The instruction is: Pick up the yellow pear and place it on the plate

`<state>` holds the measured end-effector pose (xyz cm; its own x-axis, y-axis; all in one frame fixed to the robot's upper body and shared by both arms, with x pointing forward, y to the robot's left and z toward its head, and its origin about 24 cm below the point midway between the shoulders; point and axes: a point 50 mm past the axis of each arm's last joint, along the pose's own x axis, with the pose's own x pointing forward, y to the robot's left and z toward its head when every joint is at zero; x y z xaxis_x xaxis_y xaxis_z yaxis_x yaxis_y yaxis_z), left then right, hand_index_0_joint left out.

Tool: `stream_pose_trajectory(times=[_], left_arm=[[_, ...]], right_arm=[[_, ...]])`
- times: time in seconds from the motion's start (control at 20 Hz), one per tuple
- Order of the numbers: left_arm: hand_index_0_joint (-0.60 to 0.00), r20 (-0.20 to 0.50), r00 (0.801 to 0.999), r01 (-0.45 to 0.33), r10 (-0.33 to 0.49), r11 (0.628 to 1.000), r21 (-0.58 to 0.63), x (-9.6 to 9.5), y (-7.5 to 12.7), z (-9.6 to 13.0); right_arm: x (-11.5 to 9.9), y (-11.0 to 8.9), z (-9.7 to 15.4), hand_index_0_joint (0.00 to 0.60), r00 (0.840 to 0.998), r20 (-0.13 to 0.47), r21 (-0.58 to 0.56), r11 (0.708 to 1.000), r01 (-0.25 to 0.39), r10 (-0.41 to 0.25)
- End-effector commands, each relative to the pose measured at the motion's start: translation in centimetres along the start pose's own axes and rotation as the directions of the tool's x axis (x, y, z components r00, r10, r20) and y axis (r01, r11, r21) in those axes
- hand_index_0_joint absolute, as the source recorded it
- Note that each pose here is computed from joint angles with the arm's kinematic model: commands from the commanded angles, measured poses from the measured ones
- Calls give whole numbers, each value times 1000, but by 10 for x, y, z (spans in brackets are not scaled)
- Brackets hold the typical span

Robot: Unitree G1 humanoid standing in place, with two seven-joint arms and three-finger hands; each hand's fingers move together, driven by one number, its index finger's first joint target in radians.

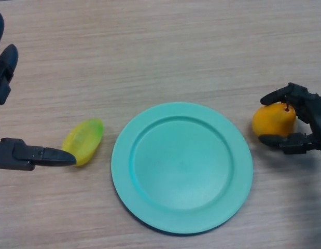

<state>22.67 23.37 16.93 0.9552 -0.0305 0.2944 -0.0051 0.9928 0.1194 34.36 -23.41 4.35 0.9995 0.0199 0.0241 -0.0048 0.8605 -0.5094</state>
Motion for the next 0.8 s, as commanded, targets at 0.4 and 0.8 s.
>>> stream_pose_trajectory(times=[0.4,0.8], left_arm=[[0,223,974,-76,46,989,128,-3,12,38],[0,206,978,-35,15,995,96,-3,5,37]], right_arm=[[11,-40,81,600,923,314,157,971,178,-220],[-20,37,116,600,946,321,282,958,-53,-42]])
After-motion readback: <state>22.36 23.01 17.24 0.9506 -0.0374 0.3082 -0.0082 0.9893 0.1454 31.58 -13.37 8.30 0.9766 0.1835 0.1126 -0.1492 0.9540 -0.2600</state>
